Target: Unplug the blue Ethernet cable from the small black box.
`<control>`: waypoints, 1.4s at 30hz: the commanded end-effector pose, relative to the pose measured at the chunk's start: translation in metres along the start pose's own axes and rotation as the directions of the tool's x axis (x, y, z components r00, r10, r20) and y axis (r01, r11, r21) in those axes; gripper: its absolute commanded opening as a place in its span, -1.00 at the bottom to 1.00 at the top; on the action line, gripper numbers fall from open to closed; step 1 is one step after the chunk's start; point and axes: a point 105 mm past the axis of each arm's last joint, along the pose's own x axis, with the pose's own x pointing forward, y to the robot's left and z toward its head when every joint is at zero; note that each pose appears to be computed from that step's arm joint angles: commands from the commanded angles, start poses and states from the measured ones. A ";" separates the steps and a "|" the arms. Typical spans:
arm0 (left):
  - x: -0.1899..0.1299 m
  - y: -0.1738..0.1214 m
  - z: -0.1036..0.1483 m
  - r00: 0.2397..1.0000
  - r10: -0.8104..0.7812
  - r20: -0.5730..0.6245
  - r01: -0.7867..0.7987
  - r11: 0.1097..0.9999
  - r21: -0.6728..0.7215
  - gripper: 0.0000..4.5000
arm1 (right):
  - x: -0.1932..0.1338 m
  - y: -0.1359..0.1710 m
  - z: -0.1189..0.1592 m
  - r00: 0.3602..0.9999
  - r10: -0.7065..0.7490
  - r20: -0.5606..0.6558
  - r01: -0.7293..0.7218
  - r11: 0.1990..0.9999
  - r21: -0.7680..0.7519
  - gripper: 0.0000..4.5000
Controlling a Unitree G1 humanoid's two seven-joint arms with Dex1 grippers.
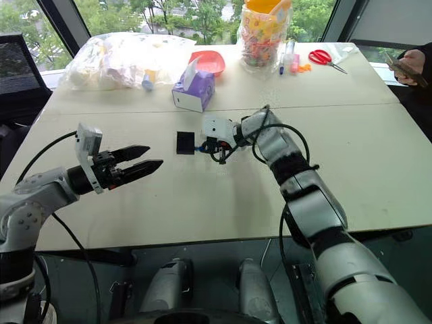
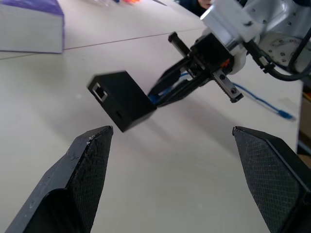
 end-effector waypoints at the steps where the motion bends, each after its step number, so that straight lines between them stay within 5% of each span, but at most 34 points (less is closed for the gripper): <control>1: -0.003 -0.003 0.011 0.999 -0.038 0.019 0.038 0.999 -0.023 0.85 | -0.020 0.000 0.023 0.984 -0.172 0.042 0.177 0.955 -0.237 -0.99; 13: 0.003 -0.004 0.028 0.992 -0.111 0.052 0.116 0.987 -0.112 0.85 | -0.026 0.028 0.054 0.927 -0.340 0.159 0.375 0.822 -0.428 -0.99; 28: 0.021 -0.008 0.028 0.982 -0.183 0.049 0.188 0.976 -0.113 0.85 | -0.035 0.033 0.067 0.942 -0.264 0.209 0.335 0.790 -0.513 -0.99; 36: 0.027 -0.007 0.021 0.980 -0.192 0.041 0.196 0.975 -0.109 -0.78 | -0.039 0.032 0.072 0.943 -0.252 0.219 0.331 0.779 -0.532 -1.00; 42: 0.026 -0.004 0.018 0.984 -0.180 0.019 0.181 0.980 -0.085 -0.79 | -0.045 0.030 0.068 0.951 -0.235 0.201 0.304 0.832 -0.464 -1.00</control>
